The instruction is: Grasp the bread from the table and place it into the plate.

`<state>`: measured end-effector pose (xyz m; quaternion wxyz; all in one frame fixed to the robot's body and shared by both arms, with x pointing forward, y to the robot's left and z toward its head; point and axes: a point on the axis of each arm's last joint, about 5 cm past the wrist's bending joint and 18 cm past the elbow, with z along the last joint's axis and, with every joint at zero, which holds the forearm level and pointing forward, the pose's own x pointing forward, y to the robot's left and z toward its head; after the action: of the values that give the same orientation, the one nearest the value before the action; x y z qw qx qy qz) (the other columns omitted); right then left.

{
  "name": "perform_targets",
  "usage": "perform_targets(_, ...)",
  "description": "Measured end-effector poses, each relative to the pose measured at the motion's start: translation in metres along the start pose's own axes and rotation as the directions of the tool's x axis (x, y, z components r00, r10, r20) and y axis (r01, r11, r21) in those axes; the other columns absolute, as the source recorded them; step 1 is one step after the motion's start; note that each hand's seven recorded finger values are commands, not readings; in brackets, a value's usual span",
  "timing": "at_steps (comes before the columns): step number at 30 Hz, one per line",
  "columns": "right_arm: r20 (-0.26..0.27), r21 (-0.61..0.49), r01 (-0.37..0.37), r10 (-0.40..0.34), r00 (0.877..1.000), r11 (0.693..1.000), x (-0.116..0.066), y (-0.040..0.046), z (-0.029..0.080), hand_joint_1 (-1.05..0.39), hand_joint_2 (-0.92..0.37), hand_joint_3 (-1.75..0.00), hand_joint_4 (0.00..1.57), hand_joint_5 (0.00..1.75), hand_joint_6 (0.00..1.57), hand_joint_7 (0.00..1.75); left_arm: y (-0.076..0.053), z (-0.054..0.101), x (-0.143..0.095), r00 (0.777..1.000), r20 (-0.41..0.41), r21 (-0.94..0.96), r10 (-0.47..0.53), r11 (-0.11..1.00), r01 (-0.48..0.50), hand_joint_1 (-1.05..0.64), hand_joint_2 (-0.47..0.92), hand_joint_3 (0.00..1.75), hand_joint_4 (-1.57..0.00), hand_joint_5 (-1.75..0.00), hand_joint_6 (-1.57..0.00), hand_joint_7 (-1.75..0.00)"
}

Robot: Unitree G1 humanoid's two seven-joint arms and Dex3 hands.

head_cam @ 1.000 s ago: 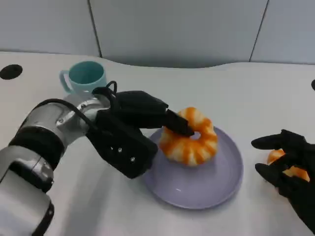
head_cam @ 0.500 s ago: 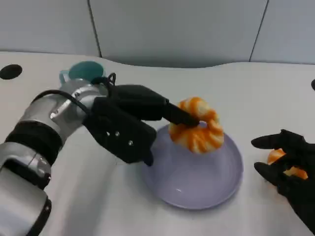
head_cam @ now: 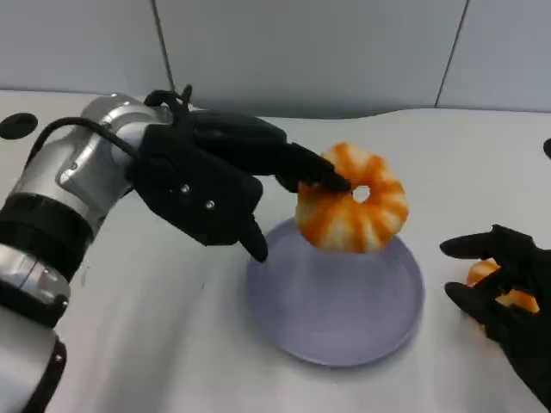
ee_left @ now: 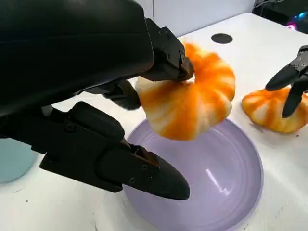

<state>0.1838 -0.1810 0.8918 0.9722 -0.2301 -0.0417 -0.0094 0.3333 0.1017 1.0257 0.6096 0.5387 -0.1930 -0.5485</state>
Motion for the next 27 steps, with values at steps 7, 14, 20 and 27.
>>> perform_targets(7, -0.003, 0.001, -0.001, 0.001, 1.000, 1.000, 0.000, -0.0002, 0.000, -0.27, -0.92, -0.24, 0.68, 1.12, 0.72, 0.58, 0.002, 0.002, -0.007, 1.000, 0.017, -0.023, 0.004, 1.000, -0.004, -0.78, 0.92, 0.00, -0.08, -1.52, -0.68, -0.15)
perform_targets(14, 0.009, 0.004, -0.001, 0.001, 1.000, 1.000, 0.000, -0.0002, 0.001, -0.28, -0.92, -0.25, 0.68, 1.11, 0.72, 0.58, 0.002, 0.005, -0.009, 1.000, 0.015, -0.017, 0.005, 1.000, -0.005, -0.77, 0.92, 0.03, -0.08, -1.61, -0.27, -1.21)
perform_targets(20, 0.010, 0.004, -0.001, 0.001, 1.000, 1.000, 0.000, -0.0002, 0.001, -0.27, -0.92, -0.25, 0.68, 1.11, 0.72, 0.57, 0.000, 0.004, -0.011, 1.000, 0.012, -0.024, 0.006, 1.000, -0.006, -0.77, 0.92, 0.07, -0.10, -1.55, -0.22, -1.19)
perform_targets(27, 0.012, 0.015, 0.001, -0.001, 1.000, 1.000, 0.000, -0.0004, 0.001, -0.29, -0.92, -0.26, 0.69, 1.11, 0.72, 0.57, -0.011, -0.005, -0.028, 0.993, 0.040, -0.084, 0.115, 0.990, -0.111, -0.73, 0.92, 0.13, -0.11, -1.36, -0.26, -0.86)
